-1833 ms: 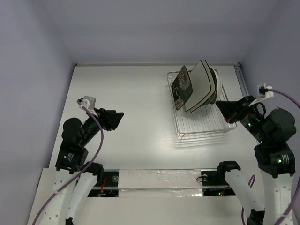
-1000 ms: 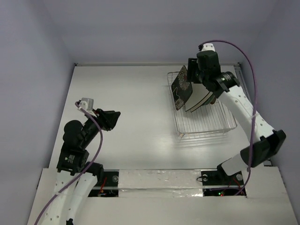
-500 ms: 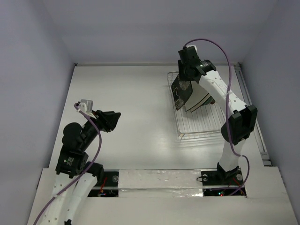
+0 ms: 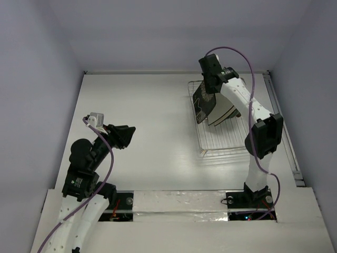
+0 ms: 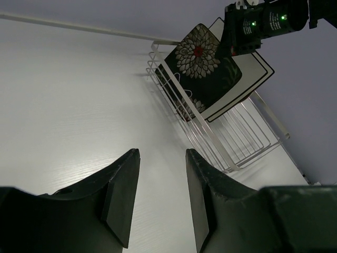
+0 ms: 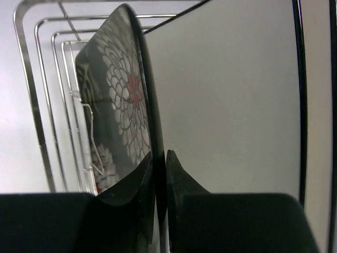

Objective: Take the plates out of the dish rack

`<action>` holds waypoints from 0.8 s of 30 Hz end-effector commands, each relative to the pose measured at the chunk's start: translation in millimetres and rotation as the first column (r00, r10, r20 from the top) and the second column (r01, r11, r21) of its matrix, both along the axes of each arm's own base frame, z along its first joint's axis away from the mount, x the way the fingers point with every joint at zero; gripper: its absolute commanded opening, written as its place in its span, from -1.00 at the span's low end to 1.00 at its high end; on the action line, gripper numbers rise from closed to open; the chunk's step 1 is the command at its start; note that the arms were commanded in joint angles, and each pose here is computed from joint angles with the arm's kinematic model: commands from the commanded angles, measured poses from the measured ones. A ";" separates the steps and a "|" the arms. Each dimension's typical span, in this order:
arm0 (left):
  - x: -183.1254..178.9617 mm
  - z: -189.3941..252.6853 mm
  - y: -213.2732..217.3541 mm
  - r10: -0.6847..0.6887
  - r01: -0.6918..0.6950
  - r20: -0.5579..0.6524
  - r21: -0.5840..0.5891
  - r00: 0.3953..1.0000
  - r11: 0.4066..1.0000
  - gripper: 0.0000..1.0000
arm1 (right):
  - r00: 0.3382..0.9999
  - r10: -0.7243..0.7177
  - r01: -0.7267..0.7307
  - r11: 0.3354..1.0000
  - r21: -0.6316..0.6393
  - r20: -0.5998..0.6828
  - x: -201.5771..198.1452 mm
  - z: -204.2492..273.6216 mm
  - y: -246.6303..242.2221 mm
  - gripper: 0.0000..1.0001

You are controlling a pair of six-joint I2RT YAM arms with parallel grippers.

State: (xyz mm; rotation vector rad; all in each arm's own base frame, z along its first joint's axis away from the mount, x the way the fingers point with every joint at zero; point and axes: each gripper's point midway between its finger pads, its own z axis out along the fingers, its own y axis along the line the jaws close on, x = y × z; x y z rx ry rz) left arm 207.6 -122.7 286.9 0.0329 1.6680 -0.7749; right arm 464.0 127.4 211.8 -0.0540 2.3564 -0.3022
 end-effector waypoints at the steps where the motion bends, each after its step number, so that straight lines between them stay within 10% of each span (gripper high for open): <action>1: -1.6 11.4 0.1 0.002 -0.001 0.039 -0.018 0.999 1.000 -0.25 | 0.995 -0.028 0.028 1.000 0.000 0.096 3.8 40.9 -8.5 -0.84; 14: 0.9 11.1 4.5 0.033 -0.032 0.032 -0.022 0.999 0.999 -0.19 | 0.951 -0.071 0.066 0.997 0.026 0.300 -10.3 143.4 -28.8 -1.00; 24: 2.3 10.7 7.0 0.050 -0.049 0.029 -0.021 0.998 0.999 0.26 | 0.885 -0.078 -0.020 0.979 0.205 0.459 -51.9 221.1 -23.0 -1.00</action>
